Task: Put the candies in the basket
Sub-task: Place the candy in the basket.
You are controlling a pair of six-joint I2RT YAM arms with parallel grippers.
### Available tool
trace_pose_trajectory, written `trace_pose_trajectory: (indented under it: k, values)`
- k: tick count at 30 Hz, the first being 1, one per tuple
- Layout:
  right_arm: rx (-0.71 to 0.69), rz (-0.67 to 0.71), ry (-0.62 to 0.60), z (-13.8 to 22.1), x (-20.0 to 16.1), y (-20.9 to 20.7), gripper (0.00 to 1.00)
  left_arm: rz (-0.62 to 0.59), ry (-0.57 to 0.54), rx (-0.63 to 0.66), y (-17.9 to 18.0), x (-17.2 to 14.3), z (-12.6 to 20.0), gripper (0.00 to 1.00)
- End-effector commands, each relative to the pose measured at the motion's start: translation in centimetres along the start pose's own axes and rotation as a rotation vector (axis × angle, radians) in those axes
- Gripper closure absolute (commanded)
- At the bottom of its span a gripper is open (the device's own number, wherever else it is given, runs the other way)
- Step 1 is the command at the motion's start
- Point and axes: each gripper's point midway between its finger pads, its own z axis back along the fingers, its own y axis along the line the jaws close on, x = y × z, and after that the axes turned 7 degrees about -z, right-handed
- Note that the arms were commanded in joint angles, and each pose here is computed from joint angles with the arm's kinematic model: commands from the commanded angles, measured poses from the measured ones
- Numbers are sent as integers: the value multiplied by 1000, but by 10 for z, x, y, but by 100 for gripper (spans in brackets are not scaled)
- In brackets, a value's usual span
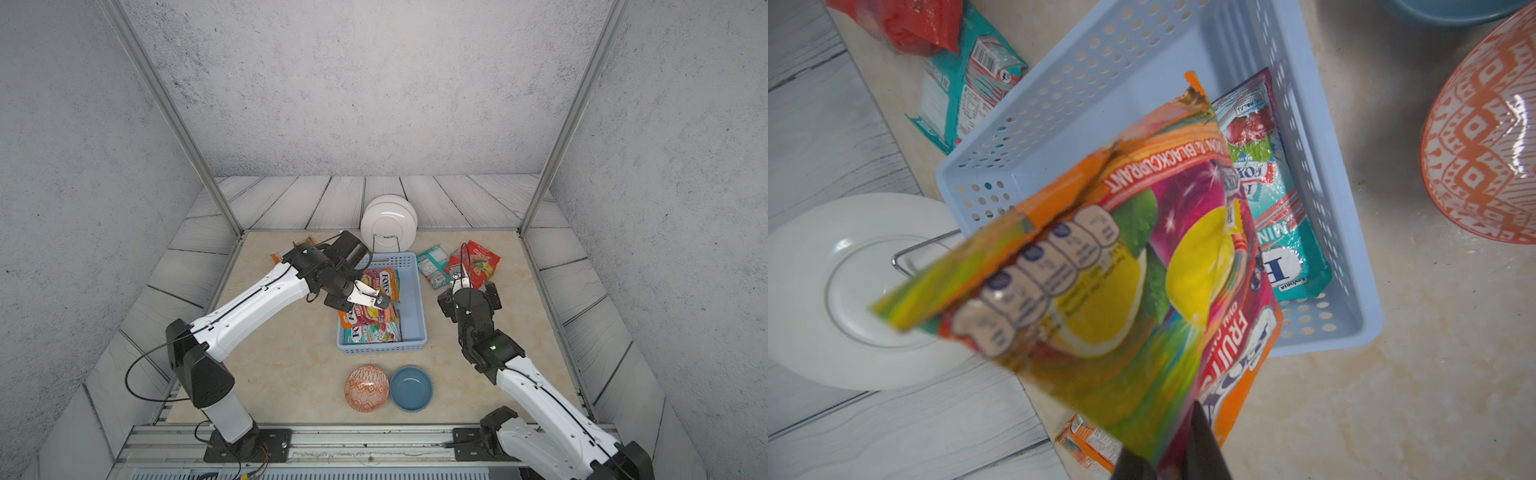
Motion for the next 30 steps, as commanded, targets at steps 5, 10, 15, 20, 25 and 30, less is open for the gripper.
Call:
trace_pose_trajectory:
  k: [5,10,15,20,25,30]
  values:
    - [-6,-7,-1,0,-1,-2,1,-55,57,-65,-7,9,-17,100]
    - [3,-15,-9,0,3,-1,1,-62,49,-122,-21,13,-29,100]
    - [-1,-17,19,-4,-4,2,1,-47,61,-172,-35,12,-39,100]
    - [1,-16,27,-8,-6,4,1,-45,52,-153,-40,16,-46,74]
    - [19,-29,31,-9,-4,8,1,-11,42,-31,-23,18,-37,49]
    - [24,-29,33,-7,-6,8,1,80,-27,137,-1,20,-1,18]
